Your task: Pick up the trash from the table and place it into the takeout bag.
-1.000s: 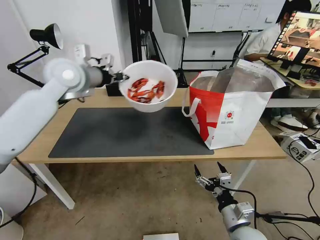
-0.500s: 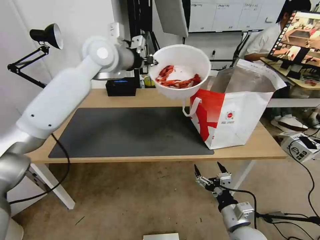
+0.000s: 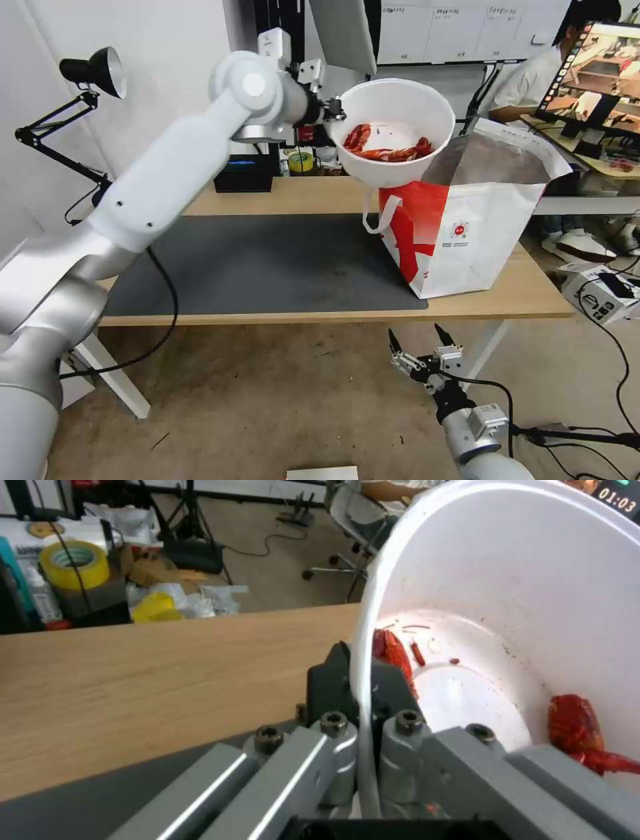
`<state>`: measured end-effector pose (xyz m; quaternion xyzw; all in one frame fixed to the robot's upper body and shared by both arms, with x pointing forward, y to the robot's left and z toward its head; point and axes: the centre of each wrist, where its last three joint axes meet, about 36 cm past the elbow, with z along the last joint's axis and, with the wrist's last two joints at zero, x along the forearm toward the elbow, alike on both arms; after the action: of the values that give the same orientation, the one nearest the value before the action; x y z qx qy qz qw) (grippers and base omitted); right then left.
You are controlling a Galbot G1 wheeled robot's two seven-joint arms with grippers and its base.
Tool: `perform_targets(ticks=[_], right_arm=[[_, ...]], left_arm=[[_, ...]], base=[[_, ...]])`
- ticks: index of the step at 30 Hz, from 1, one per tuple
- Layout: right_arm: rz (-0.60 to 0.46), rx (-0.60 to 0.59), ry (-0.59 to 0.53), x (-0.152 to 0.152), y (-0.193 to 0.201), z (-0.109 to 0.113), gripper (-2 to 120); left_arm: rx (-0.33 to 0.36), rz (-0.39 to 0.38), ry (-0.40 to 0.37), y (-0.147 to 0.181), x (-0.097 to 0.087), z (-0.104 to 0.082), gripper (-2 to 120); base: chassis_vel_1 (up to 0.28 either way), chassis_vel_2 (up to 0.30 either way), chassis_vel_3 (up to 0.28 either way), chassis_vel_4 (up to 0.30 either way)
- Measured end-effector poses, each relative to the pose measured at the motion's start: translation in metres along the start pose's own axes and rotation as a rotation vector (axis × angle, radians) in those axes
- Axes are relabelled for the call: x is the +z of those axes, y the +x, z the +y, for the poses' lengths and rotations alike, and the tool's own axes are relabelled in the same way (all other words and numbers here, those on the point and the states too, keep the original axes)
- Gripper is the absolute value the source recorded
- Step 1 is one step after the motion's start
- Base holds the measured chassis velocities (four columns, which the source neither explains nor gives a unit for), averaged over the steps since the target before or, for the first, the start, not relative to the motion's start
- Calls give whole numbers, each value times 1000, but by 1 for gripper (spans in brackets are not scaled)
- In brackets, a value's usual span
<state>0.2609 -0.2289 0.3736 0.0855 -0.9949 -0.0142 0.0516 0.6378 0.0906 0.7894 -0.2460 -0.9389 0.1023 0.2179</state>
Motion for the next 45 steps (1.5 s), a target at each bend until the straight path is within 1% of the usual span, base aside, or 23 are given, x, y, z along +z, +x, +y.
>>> perform_targets(ticks=[2,4,6,8,9,11,13,16,21,24,27,28,30,32,34,36,37,39,45], right_arm=[[0,0,0,0,0,0,100],[0,0,0,0,0,0,100],[0,0,0,0,0,0,100],[0,0,0,0,0,0,100],[0,0,0,0,0,0,100],[0,0,0,0,0,0,100],[0,0,0,0,0,0,100],[0,0,0,0,0,0,100],[0,0,0,0,0,0,100],[0,0,0,0,0,0,100],[0,0,0,0,0,0,100],[0,0,0,0,0,0,100],[0,0,0,0,0,0,100],[0,0,0,0,0,0,100],[0,0,0,0,0,0,100],[0,0,0,0,0,0,100],[0,0,0,0,0,0,100],[0,0,0,0,0,0,100],[0,0,0,0,0,0,100]], left_arm=[[0,0,2,-2,0,-3,0],[-9,4,8,-12,4,-14,0],[-12,3,12,-14,5,-17,0],[-35,-12,37,-22,8,-27,0],[-35,-12,37,-22,8,-27,0],[-44,-27,61,-28,10,-35,0],[-44,-35,71,-30,11,-38,0],[-41,-55,102,-34,12,-48,0],[-38,-62,120,-38,10,-52,0],[-37,-69,119,-42,15,-60,0],[-45,-76,114,-46,21,-63,0],[-56,-83,106,-49,26,-64,0],[-64,-86,100,-51,29,-64,0],[-97,-92,89,-57,38,-65,0],[-108,-93,86,-58,40,-66,0],[-140,-99,75,-64,49,-68,0],[-140,-99,75,-64,49,-68,0],[-160,-102,73,-67,55,-71,0],[-177,-114,62,-70,62,-72,0]], base=[[0,0,0,0],[0,0,0,0],[0,0,0,0],[0,0,0,0],[0,0,0,0],[0,0,0,0],[0,0,0,0],[0,0,0,0],[0,0,0,0],[0,0,0,0],[0,0,0,0],[0,0,0,0],[0,0,0,0],[0,0,0,0],[0,0,0,0],[0,0,0,0],[0,0,0,0],[0,0,0,0],[0,0,0,0]])
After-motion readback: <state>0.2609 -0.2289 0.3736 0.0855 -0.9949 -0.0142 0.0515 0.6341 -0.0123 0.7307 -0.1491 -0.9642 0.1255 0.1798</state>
